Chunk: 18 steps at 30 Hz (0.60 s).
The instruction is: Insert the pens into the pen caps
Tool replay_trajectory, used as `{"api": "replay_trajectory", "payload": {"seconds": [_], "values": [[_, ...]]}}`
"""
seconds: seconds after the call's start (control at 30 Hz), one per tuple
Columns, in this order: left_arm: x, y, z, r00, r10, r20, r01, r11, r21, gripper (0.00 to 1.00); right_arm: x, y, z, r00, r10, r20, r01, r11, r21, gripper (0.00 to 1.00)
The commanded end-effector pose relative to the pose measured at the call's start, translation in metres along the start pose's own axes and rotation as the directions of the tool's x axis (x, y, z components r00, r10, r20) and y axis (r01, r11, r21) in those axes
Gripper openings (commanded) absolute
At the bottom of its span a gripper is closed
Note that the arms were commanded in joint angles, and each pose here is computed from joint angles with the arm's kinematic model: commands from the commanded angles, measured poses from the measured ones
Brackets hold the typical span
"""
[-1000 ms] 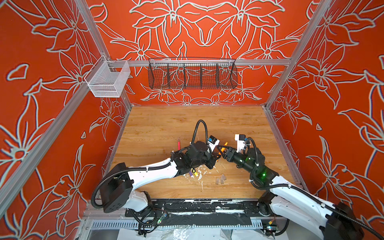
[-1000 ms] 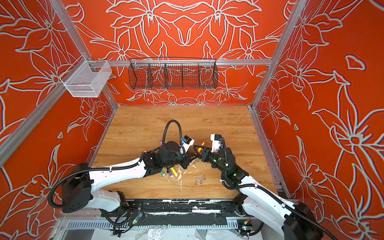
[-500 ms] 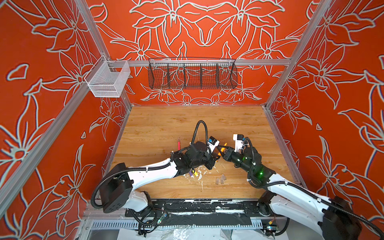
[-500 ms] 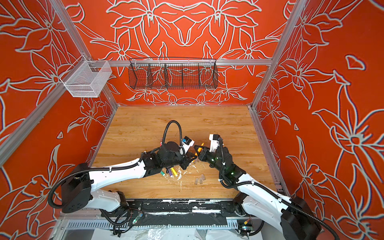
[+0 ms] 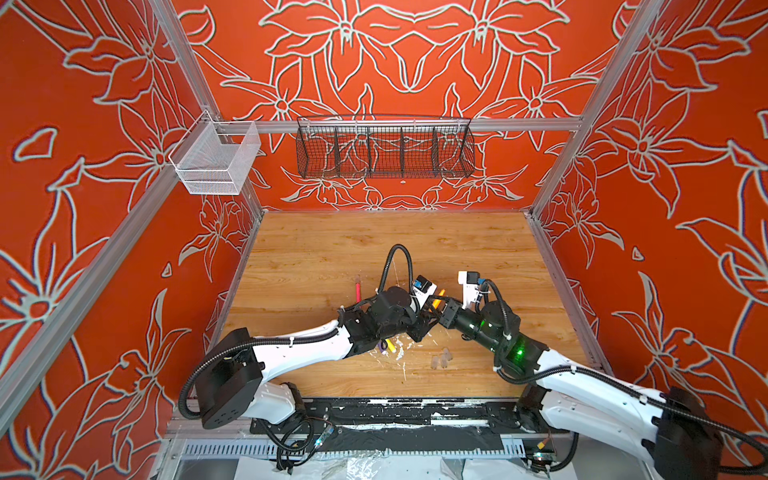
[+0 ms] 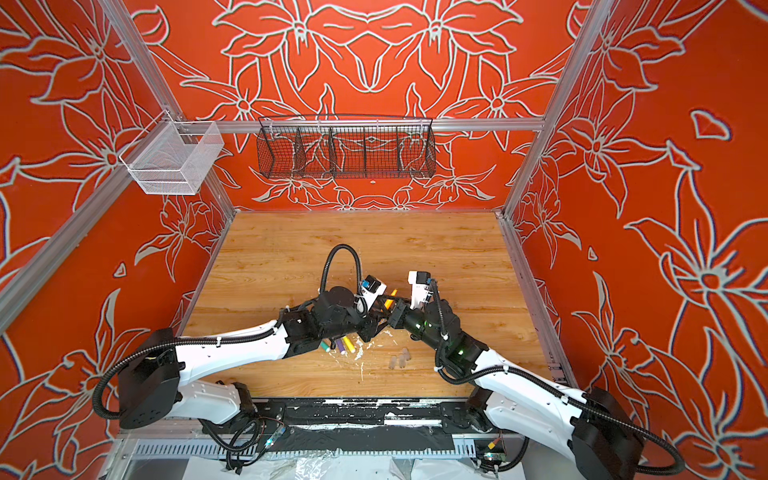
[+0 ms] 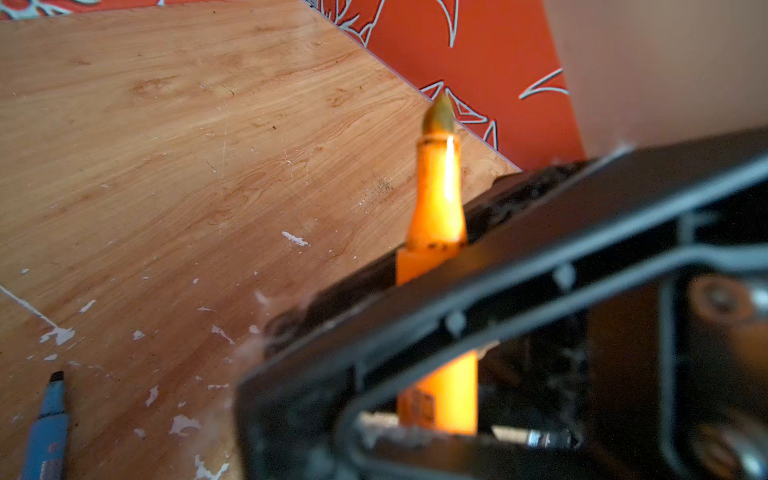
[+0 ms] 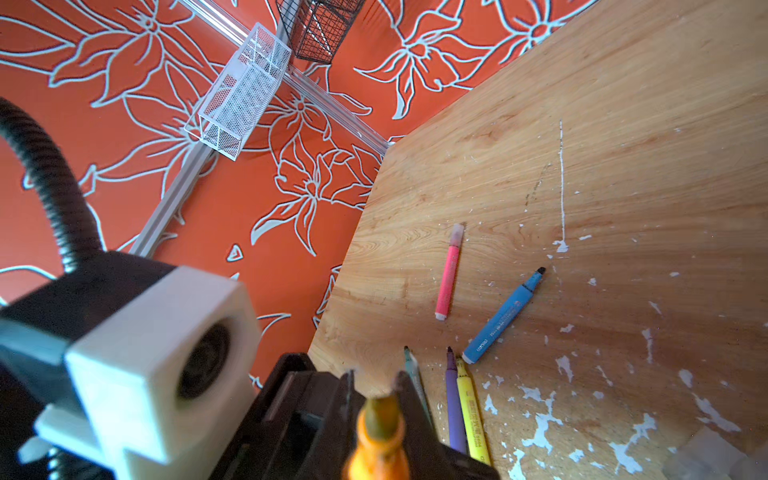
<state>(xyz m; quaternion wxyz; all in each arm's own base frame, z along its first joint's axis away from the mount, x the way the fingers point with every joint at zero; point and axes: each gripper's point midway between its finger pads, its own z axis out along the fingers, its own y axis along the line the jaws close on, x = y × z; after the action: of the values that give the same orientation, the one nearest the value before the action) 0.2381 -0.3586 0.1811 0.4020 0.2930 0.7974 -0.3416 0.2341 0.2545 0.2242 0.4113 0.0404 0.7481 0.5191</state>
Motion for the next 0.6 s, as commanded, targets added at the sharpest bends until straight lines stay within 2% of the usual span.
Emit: {"api": "replay_trajectory", "payload": {"seconds": [0.0,0.07,0.1,0.23,0.27,0.47,0.57], "values": [[-0.011,-0.002,-0.001,0.998,0.012,0.056,-0.012,1.0,0.0,0.2,-0.01,0.021,0.002,0.999,0.016,0.036,-0.014,0.999,-0.052,0.0],[-0.013,-0.001,-0.001,0.998,0.012,0.06,-0.012,1.0,-0.004,0.03,-0.009,0.021,0.003,0.999,0.014,0.038,-0.012,0.999,-0.048,0.0],[-0.012,0.0,-0.001,0.998,0.007,0.058,-0.007,1.0,-0.009,0.0,-0.009,0.02,0.004,0.999,0.014,0.038,-0.012,0.999,-0.043,0.0],[-0.013,0.003,-0.003,0.997,0.001,0.071,0.001,1.0,-0.026,0.0,-0.008,0.013,0.006,0.999,0.012,0.039,-0.011,1.0,-0.015,0.0],[-0.013,0.004,-0.004,0.997,0.0,0.077,0.002,1.0,-0.029,0.0,-0.008,0.012,0.006,0.999,0.009,0.04,-0.009,1.0,-0.007,0.03],[-0.012,0.013,-0.014,0.995,-0.006,0.104,0.012,0.998,-0.062,0.0,-0.014,-0.001,-0.005,0.997,-0.022,0.075,0.017,0.998,0.068,0.34],[-0.01,0.021,-0.02,0.994,-0.02,0.111,0.027,0.998,-0.065,0.0,-0.019,-0.01,-0.016,0.993,-0.043,0.106,0.031,0.992,0.119,0.42]]}}
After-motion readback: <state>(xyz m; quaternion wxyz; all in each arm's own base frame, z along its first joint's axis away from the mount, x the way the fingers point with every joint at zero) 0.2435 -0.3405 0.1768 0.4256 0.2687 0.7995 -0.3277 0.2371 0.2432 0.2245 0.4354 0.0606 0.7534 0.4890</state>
